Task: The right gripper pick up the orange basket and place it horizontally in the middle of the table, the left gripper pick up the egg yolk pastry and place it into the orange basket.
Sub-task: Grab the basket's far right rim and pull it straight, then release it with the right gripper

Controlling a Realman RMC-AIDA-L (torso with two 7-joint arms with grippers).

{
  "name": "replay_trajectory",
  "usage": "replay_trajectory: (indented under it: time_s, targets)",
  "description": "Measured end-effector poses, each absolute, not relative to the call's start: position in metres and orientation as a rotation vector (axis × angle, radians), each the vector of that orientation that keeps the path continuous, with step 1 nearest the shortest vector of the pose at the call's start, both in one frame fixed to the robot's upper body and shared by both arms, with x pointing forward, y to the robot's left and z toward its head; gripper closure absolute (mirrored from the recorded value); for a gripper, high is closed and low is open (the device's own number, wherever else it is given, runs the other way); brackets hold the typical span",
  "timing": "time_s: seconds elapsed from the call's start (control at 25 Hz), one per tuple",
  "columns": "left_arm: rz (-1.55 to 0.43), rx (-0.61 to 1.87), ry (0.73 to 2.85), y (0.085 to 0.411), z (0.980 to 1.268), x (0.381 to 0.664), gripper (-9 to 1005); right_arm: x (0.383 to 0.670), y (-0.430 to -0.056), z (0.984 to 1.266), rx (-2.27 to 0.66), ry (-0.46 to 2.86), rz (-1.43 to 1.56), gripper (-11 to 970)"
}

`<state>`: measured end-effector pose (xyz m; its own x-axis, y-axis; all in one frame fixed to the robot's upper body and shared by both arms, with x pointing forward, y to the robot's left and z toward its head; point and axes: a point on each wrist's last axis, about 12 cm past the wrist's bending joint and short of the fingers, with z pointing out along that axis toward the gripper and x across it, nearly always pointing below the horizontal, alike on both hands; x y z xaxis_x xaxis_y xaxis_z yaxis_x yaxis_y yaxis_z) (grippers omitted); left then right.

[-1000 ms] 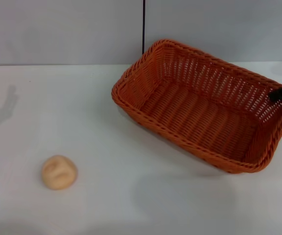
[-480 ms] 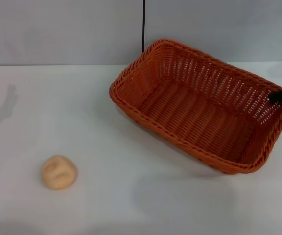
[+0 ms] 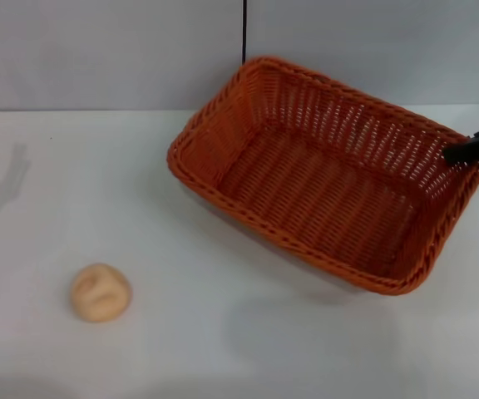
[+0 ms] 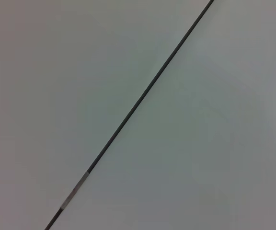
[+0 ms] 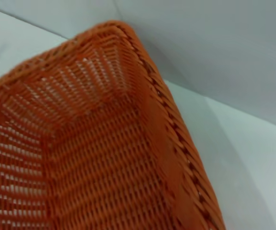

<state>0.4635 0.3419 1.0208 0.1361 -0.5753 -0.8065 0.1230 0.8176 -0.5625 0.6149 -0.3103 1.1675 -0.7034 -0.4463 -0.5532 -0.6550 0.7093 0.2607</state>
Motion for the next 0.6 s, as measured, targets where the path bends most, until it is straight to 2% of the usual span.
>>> replay_trajectory:
  time_s: [0.6]
  targets:
    - [-0.533, -0.417, 1.345, 0.343, 1.021, 0.464, 174, 0.602, -0.313, 1.185, -0.918, 2.232, 0.792, 785]
